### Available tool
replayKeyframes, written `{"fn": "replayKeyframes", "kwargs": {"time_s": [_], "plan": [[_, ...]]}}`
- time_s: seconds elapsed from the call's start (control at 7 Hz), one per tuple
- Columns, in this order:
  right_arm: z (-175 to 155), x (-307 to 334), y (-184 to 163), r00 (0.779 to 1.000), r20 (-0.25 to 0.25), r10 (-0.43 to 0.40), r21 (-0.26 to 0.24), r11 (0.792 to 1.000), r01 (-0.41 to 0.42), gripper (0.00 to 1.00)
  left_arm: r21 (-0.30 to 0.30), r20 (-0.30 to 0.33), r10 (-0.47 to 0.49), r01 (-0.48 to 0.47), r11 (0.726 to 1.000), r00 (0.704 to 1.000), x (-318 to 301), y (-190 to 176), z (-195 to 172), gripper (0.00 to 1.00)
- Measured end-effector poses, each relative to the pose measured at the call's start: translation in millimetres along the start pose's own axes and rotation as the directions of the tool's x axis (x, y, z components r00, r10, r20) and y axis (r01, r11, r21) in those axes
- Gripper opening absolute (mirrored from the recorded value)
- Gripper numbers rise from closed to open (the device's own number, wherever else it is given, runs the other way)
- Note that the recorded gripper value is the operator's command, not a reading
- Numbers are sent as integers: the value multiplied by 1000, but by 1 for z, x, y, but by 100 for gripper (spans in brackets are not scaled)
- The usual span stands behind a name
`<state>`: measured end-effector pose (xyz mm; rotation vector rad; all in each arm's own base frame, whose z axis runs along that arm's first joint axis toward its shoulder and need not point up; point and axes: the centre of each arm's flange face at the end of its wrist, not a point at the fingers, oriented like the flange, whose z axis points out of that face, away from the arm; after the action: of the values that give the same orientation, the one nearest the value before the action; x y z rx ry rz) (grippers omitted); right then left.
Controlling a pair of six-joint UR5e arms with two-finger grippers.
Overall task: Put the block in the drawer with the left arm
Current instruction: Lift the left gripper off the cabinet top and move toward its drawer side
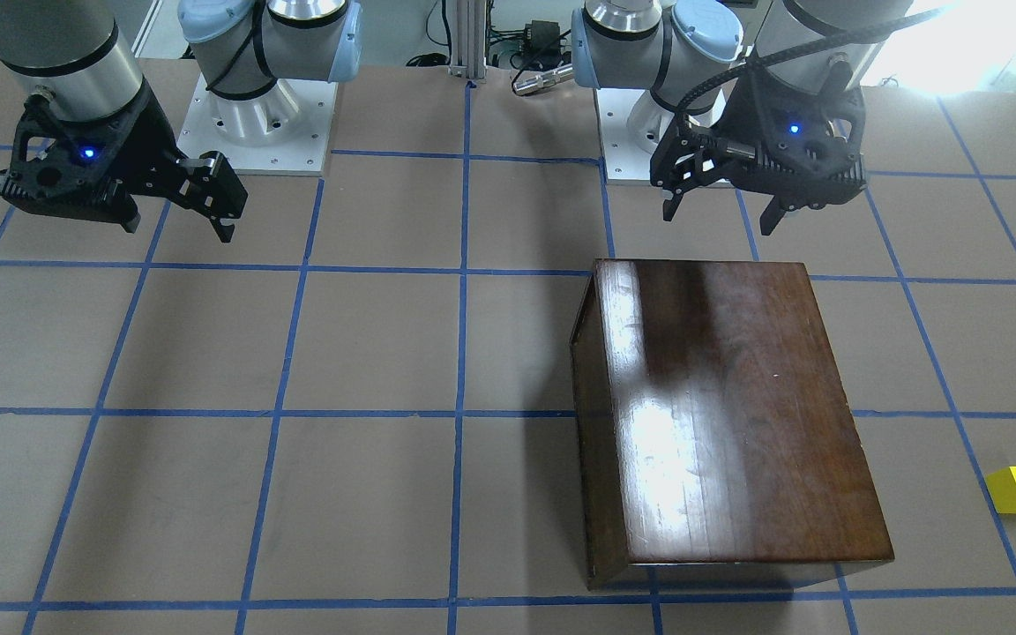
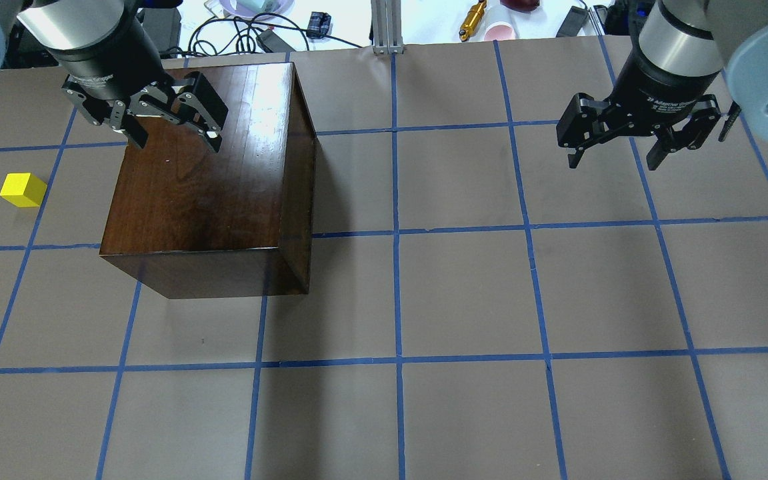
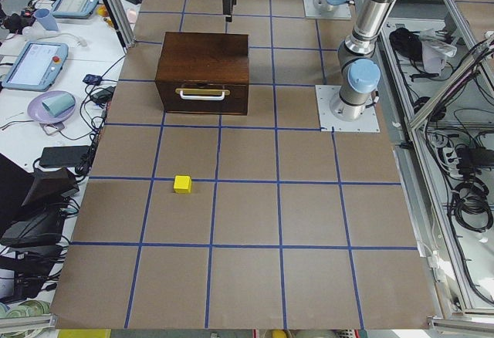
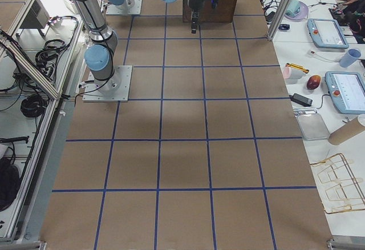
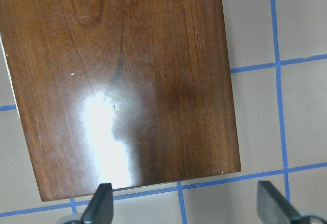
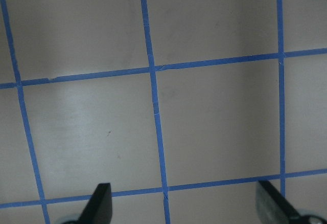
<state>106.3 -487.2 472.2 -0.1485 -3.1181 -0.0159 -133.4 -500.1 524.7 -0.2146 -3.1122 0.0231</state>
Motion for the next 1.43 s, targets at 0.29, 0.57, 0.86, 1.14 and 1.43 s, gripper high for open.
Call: {"fn": "replayKeyframes", "kwargs": {"time_s": [0.29,0.57,0.86,1.14,1.43], "plan": [[0,0,0,1000,0,0,0,1000,0,100,3,0,-1,1,1000,1000,0,0,-1,100],[0,0,0,1000,0,0,0,1000,0,100,3,-1,-2,2,1000,1000,-1,0,-1,100],[0,0,0,1000,0,0,0,1000,0,100,2,-1,-11,11,1000,1000,-5,0,-2,100],[0,0,0,1000,0,0,0,1000,0,100,0,0,-17,17,1000,1000,-9,0,-1,100],[0,0,0,1000,0,0,0,1000,0,100,-7,18,-21,21,1000,1000,-14,-4,3,100]]}}
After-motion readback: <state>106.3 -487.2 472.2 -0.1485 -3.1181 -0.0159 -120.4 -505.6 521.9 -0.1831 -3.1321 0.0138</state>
